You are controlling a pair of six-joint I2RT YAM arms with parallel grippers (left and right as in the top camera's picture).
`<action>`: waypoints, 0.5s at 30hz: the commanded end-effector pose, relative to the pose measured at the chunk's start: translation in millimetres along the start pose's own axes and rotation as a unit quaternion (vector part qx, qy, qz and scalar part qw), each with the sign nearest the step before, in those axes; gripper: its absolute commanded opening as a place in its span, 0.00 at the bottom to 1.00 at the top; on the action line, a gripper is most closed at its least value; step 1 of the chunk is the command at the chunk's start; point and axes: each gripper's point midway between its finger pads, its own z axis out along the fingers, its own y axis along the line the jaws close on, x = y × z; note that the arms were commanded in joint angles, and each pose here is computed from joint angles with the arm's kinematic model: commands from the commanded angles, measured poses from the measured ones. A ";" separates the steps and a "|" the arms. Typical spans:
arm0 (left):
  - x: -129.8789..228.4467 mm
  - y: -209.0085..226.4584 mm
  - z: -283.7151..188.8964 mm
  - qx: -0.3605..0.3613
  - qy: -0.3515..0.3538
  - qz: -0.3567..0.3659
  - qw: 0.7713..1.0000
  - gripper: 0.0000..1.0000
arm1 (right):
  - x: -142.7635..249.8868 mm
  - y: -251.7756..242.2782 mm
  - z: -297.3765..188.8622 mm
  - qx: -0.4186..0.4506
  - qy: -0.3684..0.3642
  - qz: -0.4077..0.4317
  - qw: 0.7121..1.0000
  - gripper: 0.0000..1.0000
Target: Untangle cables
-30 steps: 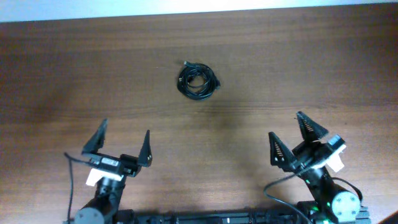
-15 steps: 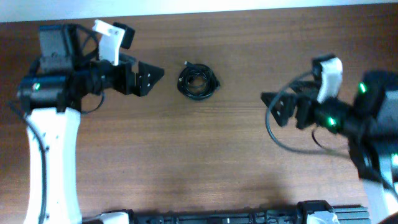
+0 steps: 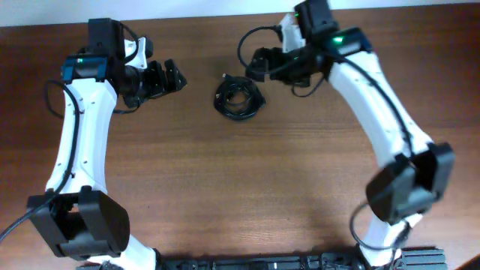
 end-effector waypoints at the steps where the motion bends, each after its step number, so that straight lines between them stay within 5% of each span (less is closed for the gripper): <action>1: 9.1 8.5 1.5 -0.021 0.023 -0.017 0.999 0.99 | 3.2 -3.2 51.0 0.005 0.024 0.068 0.997 0.91; 11: 14.0 15.5 1.0 -0.040 0.031 -0.021 0.998 0.99 | 27.6 -41.1 126.1 0.115 0.041 0.120 0.985 0.83; 13: 13.7 15.5 1.0 -0.040 0.030 -0.021 0.999 0.99 | 23.9 -41.3 132.9 0.110 0.034 0.129 0.985 0.72; 15: 13.4 15.3 1.0 -0.040 0.030 -0.020 0.999 0.99 | 17.7 -33.4 134.0 0.089 0.026 0.124 0.988 0.49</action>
